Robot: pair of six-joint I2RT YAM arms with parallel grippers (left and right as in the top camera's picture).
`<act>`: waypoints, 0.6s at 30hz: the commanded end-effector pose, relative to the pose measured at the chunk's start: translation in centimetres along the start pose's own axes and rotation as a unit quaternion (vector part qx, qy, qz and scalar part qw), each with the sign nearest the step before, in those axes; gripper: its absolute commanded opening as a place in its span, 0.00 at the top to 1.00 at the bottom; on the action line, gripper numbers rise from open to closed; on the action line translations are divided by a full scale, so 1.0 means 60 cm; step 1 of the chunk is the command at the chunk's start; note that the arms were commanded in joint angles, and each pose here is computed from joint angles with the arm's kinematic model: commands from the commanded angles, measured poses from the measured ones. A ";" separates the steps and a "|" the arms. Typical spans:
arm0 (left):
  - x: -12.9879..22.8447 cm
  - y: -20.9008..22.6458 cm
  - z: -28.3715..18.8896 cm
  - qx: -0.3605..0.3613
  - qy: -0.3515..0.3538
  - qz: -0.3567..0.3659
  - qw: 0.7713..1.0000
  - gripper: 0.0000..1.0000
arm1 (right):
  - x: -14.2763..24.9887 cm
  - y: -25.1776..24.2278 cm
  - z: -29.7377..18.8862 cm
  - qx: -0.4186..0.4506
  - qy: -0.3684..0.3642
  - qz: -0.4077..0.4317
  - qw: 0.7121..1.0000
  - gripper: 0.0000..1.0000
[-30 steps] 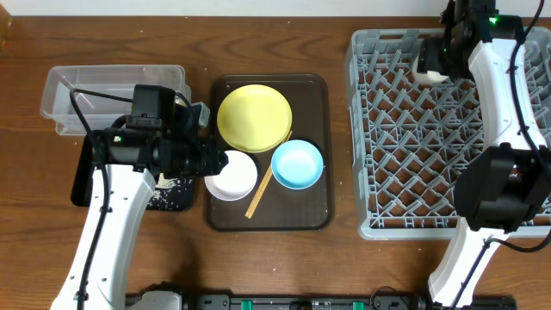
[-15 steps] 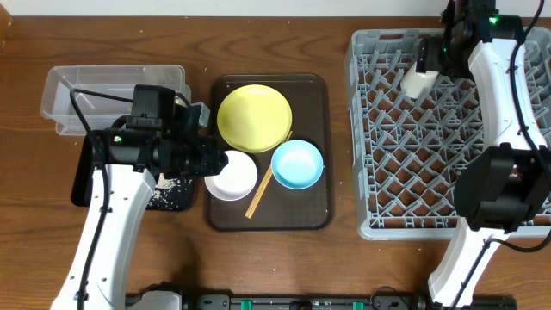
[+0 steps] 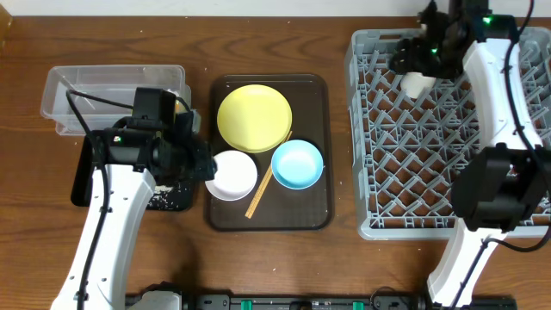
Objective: Sort waste into correct bins and load items into the dishwasher rack
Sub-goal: 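Carry the white cup with the right gripper into the dish rack, then reach the right gripper to the blue bowl and grasp its rim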
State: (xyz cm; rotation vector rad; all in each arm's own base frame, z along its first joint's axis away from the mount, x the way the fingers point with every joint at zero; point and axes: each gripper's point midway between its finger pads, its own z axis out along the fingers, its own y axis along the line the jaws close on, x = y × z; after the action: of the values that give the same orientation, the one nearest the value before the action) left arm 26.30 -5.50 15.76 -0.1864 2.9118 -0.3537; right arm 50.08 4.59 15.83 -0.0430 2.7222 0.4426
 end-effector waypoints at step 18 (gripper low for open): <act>-0.013 0.066 -0.013 -0.114 -0.030 -0.058 0.991 0.41 | 0.271 0.282 0.085 -0.001 0.216 -0.214 0.953 0.25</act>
State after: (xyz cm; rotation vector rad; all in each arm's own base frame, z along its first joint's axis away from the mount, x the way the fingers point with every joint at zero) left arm 26.19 -1.95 15.29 -0.3672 2.9039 -0.0643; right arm 36.60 23.21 12.70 -0.8686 2.9155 0.4356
